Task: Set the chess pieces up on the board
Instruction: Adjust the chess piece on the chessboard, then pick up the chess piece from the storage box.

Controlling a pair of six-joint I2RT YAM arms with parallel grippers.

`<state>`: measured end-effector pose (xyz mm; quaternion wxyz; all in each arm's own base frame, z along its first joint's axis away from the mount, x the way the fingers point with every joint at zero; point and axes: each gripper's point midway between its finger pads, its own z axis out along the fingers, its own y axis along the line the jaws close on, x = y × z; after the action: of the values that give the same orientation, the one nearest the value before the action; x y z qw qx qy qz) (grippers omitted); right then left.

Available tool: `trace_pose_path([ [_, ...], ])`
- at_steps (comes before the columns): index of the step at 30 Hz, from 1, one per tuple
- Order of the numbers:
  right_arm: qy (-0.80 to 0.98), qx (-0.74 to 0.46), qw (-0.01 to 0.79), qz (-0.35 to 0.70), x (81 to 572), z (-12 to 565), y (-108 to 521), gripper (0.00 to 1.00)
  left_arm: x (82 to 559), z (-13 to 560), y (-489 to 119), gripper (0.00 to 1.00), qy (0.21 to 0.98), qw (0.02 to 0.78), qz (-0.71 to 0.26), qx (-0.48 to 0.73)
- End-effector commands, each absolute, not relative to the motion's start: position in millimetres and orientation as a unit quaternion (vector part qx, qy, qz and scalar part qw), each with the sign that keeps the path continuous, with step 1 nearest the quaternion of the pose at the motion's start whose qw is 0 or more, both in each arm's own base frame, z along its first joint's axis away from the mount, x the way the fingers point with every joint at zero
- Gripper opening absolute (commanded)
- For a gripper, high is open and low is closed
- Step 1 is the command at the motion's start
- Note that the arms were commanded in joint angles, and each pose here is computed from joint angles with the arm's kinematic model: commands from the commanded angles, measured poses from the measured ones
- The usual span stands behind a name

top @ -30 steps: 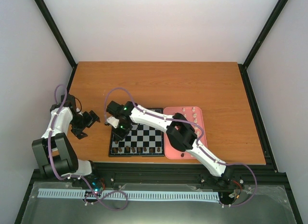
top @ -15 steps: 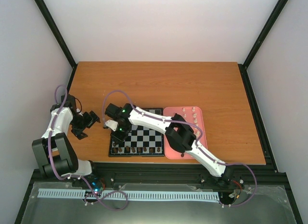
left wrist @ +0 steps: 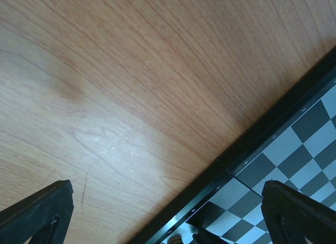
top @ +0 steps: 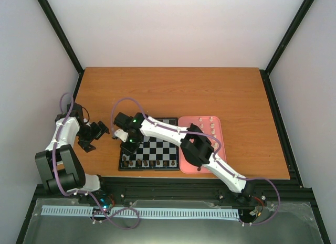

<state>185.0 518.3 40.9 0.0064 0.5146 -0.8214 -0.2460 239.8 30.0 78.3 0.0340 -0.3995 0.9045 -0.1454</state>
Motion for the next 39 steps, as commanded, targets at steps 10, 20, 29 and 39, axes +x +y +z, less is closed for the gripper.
trace_pose_path([
  [10, -0.868, 0.431, -0.158, -0.188, 285.9, 130.9, 482.0, 0.2, 243.4, 83.8, 33.4, 1.0, 0.906, 0.046, -0.145, -0.395],
  [20, -0.929, 0.321, -0.181, -0.036, 362.7, 151.9, 340.9, 0.63, 246.3, 85.9, 40.6, 1.0, 0.911, 0.053, -0.128, -0.387],
  [29, -0.972, 0.201, -0.114, 0.049, 393.4, 106.5, 213.1, 0.73, 256.8, 87.4, 43.2, 1.0, 0.91, 0.059, -0.13, -0.39],
  [39, -0.975, 0.21, -0.066, 0.028, 375.4, 67.8, 209.7, 0.54, 264.6, 88.0, 50.6, 1.0, 0.914, 0.068, -0.113, -0.383],
])
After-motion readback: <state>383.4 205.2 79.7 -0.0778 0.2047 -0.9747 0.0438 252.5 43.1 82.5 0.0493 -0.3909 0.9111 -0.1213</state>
